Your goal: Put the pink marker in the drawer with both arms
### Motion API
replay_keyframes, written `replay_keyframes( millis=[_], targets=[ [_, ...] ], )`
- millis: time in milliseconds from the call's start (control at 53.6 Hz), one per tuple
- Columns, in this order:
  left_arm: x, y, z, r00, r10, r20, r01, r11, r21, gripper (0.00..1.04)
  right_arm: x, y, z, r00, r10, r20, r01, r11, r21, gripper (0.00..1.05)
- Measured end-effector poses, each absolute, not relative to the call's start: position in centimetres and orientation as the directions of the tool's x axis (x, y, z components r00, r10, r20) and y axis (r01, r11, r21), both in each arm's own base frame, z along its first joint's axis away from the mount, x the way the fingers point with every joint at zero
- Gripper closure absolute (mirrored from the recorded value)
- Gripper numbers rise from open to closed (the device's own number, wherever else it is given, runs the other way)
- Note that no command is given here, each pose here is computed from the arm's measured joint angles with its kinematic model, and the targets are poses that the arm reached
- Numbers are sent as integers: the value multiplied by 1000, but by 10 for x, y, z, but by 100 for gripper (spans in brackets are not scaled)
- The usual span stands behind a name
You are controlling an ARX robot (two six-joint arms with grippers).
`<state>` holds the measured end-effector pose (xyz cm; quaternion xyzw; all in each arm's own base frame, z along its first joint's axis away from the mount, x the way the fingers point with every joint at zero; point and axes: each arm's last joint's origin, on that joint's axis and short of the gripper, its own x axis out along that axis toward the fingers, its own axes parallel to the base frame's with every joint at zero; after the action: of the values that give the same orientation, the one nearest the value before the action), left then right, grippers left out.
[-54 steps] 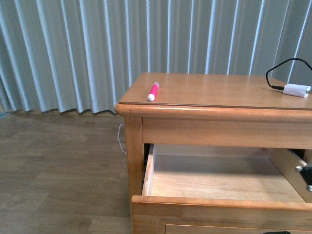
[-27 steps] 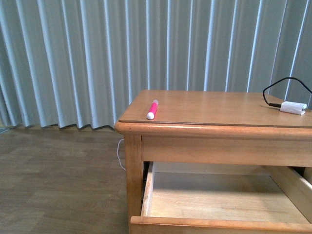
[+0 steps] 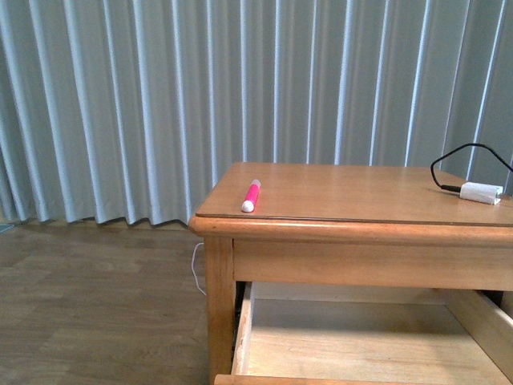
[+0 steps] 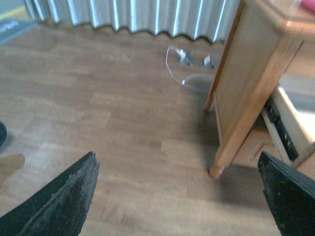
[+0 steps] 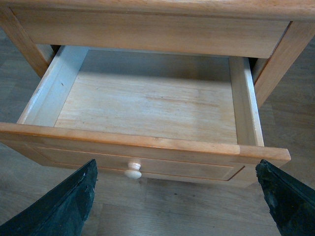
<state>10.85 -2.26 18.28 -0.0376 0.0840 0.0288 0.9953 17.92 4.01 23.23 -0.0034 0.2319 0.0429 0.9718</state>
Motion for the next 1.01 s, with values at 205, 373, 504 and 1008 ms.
replay_keyframes(
  millis=[205, 373, 504, 1008],
  targets=[
    [168, -51, 256, 995, -23, -101, 15, 997, -81, 6, 179, 40, 232, 889, 82, -450, -85, 996, 13, 9],
    [237, -75, 285, 990, -71, -124, 68, 997, -31, 6, 179, 40, 232, 889, 82, -450, -85, 996, 13, 9],
    [291, -98, 293, 982, -103, -158, 105, 994, 4, 6, 179, 40, 232, 889, 82, -450, -85, 996, 13, 9],
    [424, -164, 277, 934, -137, -331, 162, 986, 50, 6, 179, 40, 232, 889, 82, -450, -85, 996, 13, 9]
  ],
)
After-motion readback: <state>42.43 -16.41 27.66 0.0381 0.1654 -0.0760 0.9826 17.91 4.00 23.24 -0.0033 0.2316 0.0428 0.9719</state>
